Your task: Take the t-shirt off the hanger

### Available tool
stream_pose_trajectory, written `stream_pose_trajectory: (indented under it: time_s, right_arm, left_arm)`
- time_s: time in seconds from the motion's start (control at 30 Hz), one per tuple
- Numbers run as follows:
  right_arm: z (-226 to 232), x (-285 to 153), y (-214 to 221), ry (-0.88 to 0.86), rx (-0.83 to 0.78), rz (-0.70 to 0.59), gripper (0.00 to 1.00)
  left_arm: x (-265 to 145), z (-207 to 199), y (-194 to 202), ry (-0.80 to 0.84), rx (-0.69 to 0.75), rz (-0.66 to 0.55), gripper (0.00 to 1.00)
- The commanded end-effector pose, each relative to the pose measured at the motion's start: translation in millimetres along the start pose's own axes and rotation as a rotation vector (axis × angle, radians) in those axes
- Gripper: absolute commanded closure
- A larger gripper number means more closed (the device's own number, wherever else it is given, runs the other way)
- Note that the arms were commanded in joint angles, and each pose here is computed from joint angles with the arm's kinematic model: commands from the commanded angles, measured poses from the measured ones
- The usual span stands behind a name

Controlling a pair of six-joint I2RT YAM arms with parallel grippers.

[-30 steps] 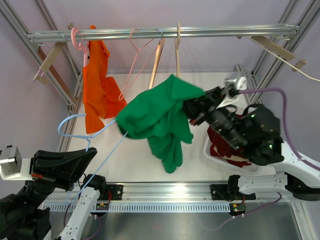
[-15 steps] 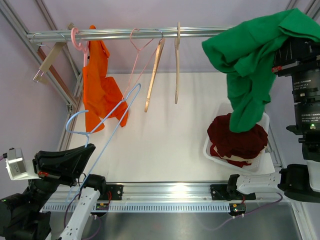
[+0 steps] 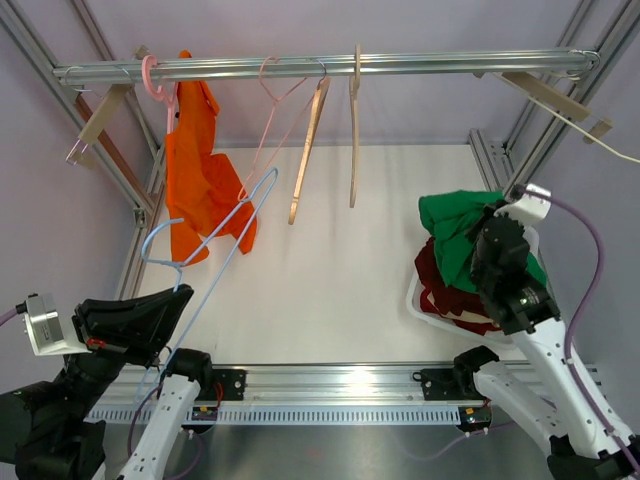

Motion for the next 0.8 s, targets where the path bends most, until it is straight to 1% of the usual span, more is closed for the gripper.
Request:
stream_pose_trajectory:
  time_s: [0.0, 0.03, 0.07, 0.1, 0.2, 0.23, 0.27, 0.3, 0.33, 0.37, 0.4, 0.43, 0.47, 0.53, 0.57, 0.6, 0.63, 0.67, 0.7, 0.73, 0.77]
  right_arm:
    - [-30, -5, 27, 0.156, 0.324, -0.017, 1.0]
    - [-41, -2, 59, 0.212, 0.308, 0.017, 1.0]
    - [-49, -2, 73, 0.252, 0.324, 0.026, 1.0]
    - [-56, -3, 82, 0.292, 0.389, 0.022, 1.0]
    - [-86, -9, 133, 0.442, 0.392, 0.088, 1.0]
    - [-87, -11, 136, 0.452, 0.411, 0.095, 1.0]
    - [-91, -13, 152, 0.469, 0.415, 0.125, 1.0]
    - [-92, -16, 162, 0.479, 0.47, 0.144, 1.0]
    - [-89, -19, 185, 0.46, 0.488, 0.21, 1.0]
    - [-87, -21, 194, 0.447, 0.51, 0.229, 1.0]
    - [-86, -23, 198, 0.436, 0.561, 0.225, 1.0]
    - [-90, -26, 208, 0.442, 0.558, 0.239, 1.0]
    - [-92, -29, 203, 0.433, 0.584, 0.221, 1.0]
    - [-99, -37, 194, 0.444, 0.585, 0.2, 1.0]
    - [-100, -41, 182, 0.413, 0.582, 0.173, 0.98]
    - [-101, -45, 174, 0.392, 0.571, 0.162, 0.94]
    - [-100, -48, 157, 0.367, 0.587, 0.134, 0.91]
    - [-102, -54, 143, 0.335, 0.581, 0.101, 0.73]
    - [-103, -57, 133, 0.318, 0.574, 0.083, 0.62]
    - [-103, -63, 113, 0.294, 0.596, 0.053, 0.54]
    - [-105, -68, 103, 0.277, 0.591, 0.037, 0.39]
  left_arm:
    - [9, 6, -4, -0.004, 0.022, -0.008, 1.0]
    - [10, 8, -3, -0.012, 0.02, -0.006, 1.0]
    - [11, 10, -2, -0.017, 0.018, -0.003, 1.0]
    - [13, 12, -1, -0.02, 0.021, 0.0, 1.0]
    - [19, 17, 0, -0.03, 0.018, 0.016, 1.0]
    - [21, 19, 0, -0.036, 0.018, 0.02, 1.0]
    - [25, 24, 1, -0.049, 0.011, 0.031, 1.0]
    - [28, 28, 2, -0.062, 0.016, 0.032, 1.0]
    - [29, 32, 2, -0.074, 0.019, 0.033, 1.0]
    - [33, 37, 2, -0.091, 0.02, 0.038, 1.0]
    - [36, 41, 2, -0.102, 0.025, 0.041, 1.0]
    - [38, 42, 2, -0.108, 0.026, 0.042, 1.0]
    - [43, 47, 3, -0.118, 0.019, 0.057, 1.0]
    - [47, 52, 3, -0.131, 0.022, 0.064, 1.0]
    - [49, 55, 4, -0.141, 0.022, 0.07, 1.0]
    - [53, 61, 5, -0.154, 0.033, 0.077, 1.0]
    - [55, 66, 5, -0.175, 0.037, 0.078, 1.0]
    - [57, 69, 4, -0.185, 0.043, 0.081, 1.0]
    - [60, 72, 3, -0.196, 0.052, 0.08, 1.0]
    - [65, 79, 4, -0.22, 0.048, 0.088, 1.0]
    - [66, 79, 0, -0.228, 0.052, 0.083, 1.0]
Point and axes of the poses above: each gripper's point midway between its finger pads, its own x axis out along the fingers, its own z axis along the line the jaws close on, y = z × x, the point moved 2 cm from there along -x, back along the fingers, and after that the axes turned 1 degree about -x, right-handed, at the moved point
